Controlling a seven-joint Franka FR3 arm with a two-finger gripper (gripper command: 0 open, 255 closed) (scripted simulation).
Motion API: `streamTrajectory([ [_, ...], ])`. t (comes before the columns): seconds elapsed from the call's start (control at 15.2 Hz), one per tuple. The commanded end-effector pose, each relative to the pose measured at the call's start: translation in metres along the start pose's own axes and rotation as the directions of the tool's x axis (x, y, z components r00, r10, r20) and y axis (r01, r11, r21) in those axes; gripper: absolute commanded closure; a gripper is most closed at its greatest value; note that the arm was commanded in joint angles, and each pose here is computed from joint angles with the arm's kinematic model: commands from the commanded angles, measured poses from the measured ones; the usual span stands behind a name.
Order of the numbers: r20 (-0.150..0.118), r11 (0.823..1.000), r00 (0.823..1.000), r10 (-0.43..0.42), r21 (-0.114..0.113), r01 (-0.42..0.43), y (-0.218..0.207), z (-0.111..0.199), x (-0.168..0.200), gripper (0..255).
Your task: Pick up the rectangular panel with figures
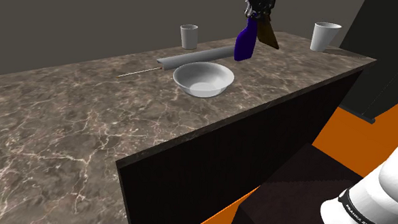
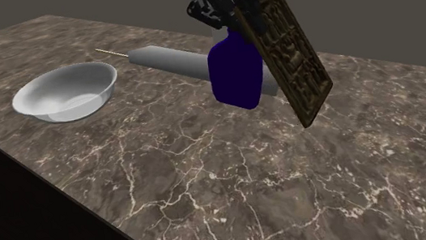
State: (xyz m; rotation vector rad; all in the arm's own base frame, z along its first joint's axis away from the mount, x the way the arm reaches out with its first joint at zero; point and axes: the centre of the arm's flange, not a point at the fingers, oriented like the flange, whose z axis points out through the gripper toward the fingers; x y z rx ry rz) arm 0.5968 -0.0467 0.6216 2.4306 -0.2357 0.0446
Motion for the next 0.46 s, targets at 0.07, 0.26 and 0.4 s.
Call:
streamTrajectory([
  [0.07,0.0,1.0,1.0,0.0,0.0,0.0,0.009,-0.012,0.002,255],
  [0.26,0.0,1.0,1.0,0.0,0.0,0.0,0.019,-0.024,0.003,255],
  [0.4,0.0,1.0,1.0,0.0,0.0,0.0,0.02,-0.025,0.004,255],
])
